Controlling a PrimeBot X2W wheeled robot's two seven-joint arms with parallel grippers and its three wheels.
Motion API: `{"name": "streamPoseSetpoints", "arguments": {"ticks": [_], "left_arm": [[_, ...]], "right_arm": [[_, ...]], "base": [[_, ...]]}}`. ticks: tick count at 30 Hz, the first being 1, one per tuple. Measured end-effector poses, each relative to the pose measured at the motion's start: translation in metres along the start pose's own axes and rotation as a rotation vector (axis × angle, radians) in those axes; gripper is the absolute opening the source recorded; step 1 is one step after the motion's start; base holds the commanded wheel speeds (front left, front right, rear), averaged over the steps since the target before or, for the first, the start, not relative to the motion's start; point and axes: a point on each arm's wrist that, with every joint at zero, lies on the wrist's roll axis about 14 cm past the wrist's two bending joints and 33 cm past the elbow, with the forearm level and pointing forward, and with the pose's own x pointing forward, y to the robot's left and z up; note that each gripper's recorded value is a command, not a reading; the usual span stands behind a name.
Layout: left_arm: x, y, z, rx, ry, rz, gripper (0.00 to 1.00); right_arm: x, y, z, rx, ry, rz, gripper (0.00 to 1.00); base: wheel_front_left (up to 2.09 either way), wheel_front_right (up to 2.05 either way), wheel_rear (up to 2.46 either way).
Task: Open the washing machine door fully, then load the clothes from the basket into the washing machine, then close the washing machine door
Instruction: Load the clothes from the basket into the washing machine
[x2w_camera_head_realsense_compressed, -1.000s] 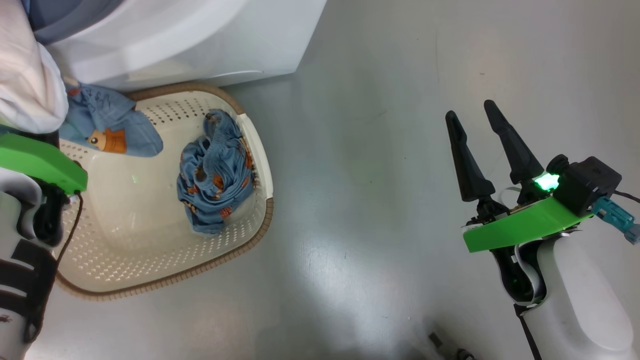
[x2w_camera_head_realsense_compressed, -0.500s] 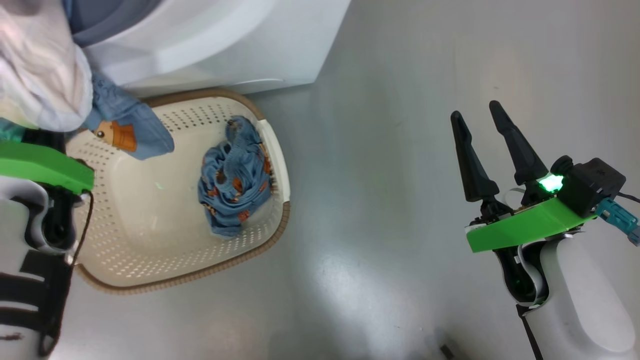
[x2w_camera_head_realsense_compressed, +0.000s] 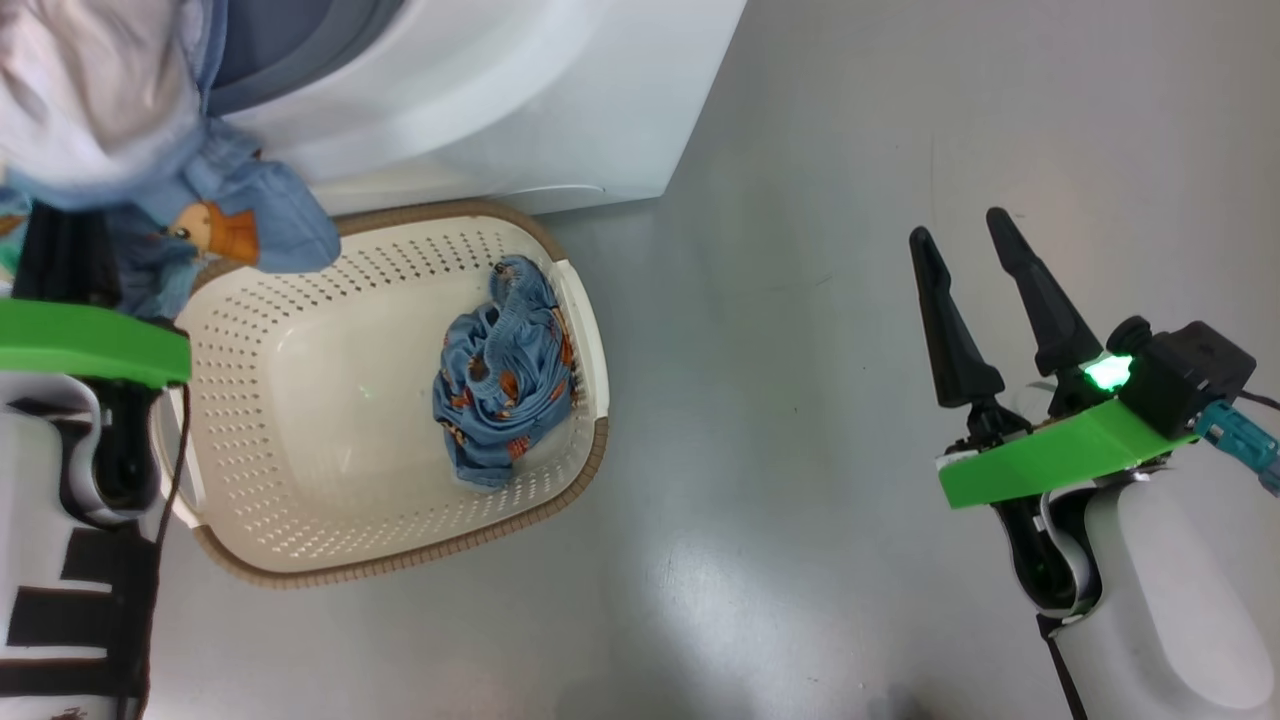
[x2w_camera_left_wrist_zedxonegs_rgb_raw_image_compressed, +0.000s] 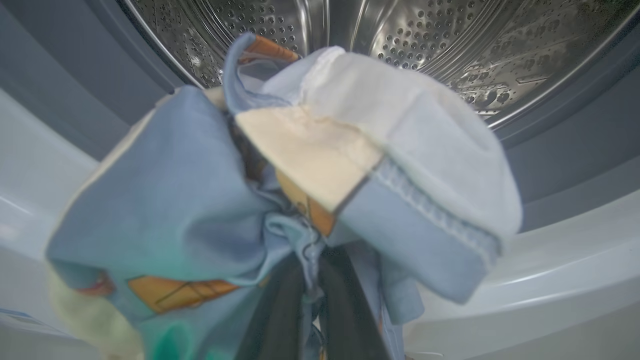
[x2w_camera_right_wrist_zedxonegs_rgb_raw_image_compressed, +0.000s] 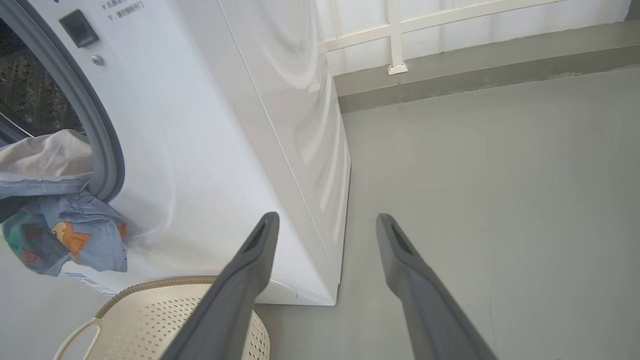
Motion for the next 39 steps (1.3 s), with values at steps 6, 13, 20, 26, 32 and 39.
{"name": "streamPoseSetpoints", "arguments": {"ticks": [6,13,20,26,32,39], "left_arm": [[0.003,-0.008,0.024,0.041,-0.07,-0.031,0.0],[0.02,-0.018,0.043,0.095,-0.099,-0.077,0.0],[0.048,-0.037,0.046,0.163,-0.071,-0.146,0.0],[0.073,-0.041,0.051,0.214,-0.037,-0.156,0.0],[0.104,-0.065,0.08,0.27,-0.079,-0.207,0.0],[0.118,-0.073,0.114,0.285,-0.178,-0.219,0.0]], "right_arm": [[-0.004,0.0,-0.002,0.006,0.008,-0.005,1.0],[-0.004,-0.002,-0.003,0.012,0.008,-0.013,1.0],[-0.005,-0.003,-0.007,0.023,0.012,-0.026,1.0],[-0.007,-0.005,-0.008,0.031,0.013,-0.041,1.0],[-0.012,-0.011,-0.007,0.022,0.018,-0.059,1.0],[-0.018,-0.017,-0.003,0.012,0.017,-0.078,1.0]], "base": [[0.0,0.0,0.0],[0.0,0.0,0.0],[0.0,0.0,0.0],[0.0,0.0,0.0],[0.0,0.0,0.0],[0.0,0.0,0.0]]}}
